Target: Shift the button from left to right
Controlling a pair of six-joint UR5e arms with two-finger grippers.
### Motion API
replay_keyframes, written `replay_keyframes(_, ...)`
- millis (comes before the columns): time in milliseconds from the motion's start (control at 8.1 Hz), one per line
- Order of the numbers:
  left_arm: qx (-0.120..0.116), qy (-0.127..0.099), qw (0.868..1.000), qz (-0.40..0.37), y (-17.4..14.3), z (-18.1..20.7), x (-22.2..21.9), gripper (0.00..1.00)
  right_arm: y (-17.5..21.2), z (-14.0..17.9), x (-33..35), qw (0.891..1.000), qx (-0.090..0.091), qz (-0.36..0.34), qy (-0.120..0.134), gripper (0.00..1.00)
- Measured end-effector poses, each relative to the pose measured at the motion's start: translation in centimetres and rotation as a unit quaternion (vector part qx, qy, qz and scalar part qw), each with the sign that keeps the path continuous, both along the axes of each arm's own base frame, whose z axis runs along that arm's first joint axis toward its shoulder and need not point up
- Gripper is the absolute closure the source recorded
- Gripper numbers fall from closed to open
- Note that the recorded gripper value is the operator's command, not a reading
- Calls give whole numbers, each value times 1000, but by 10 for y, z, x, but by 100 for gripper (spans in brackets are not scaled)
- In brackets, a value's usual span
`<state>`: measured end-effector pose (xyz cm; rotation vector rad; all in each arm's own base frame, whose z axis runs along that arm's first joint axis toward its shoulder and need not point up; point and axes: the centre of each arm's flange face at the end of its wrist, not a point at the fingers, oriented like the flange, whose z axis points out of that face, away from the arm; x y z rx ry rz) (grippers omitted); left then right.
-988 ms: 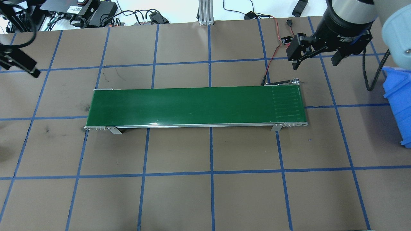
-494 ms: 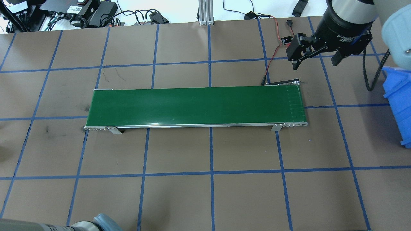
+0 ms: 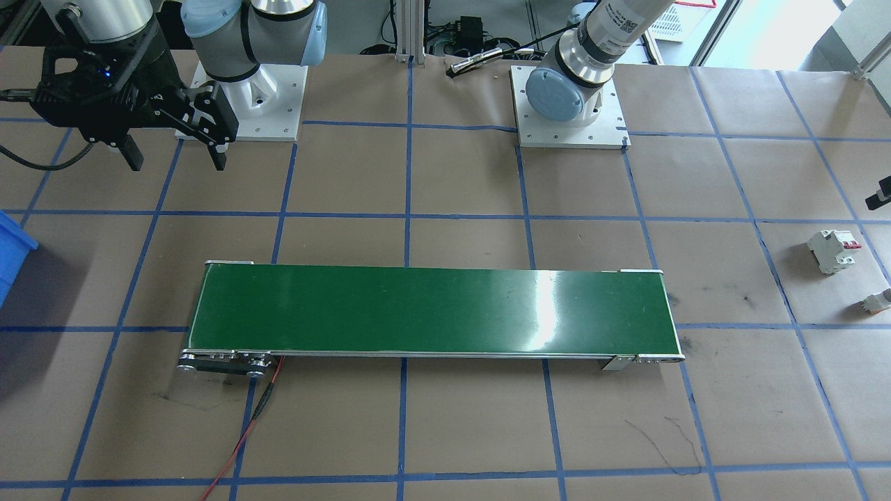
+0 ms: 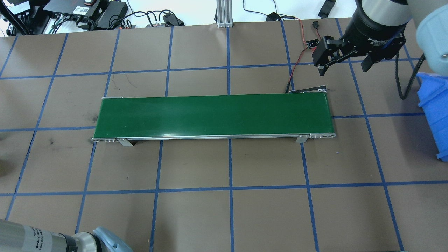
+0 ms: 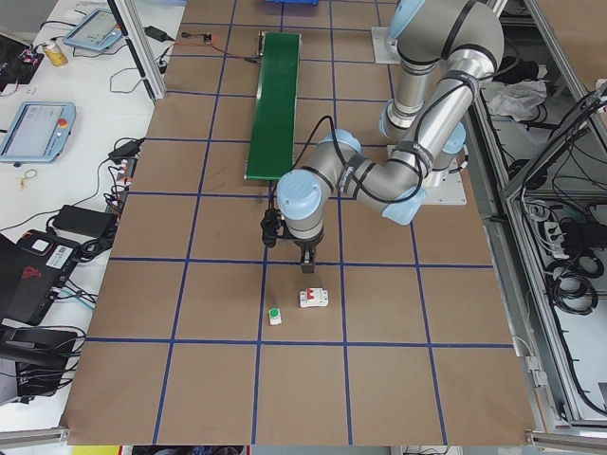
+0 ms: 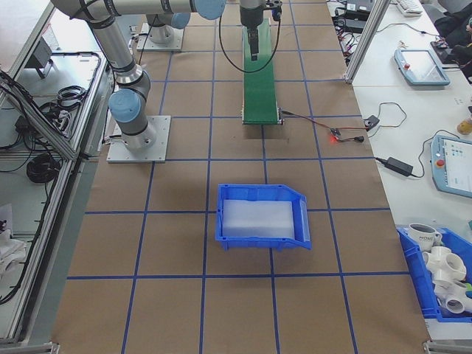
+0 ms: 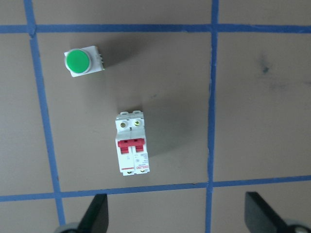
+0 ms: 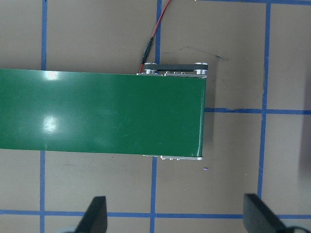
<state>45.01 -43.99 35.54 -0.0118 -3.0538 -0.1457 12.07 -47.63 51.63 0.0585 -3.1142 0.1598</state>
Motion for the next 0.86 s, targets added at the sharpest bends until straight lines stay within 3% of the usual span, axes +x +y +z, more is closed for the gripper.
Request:
replay_keyframes(247,-17,-24,1000,6,-17,-3,36,0,0,0,0,1000,0,0,0,0)
replay_keyframes(617,-45,-63,997,13,-40,-40,72,0,0,0,0,1000,0,0,0,0)
replay_keyframes(864,-50,-70,996,19,-48,-66,82,0,0,0,1,1000,0,0,-1,0)
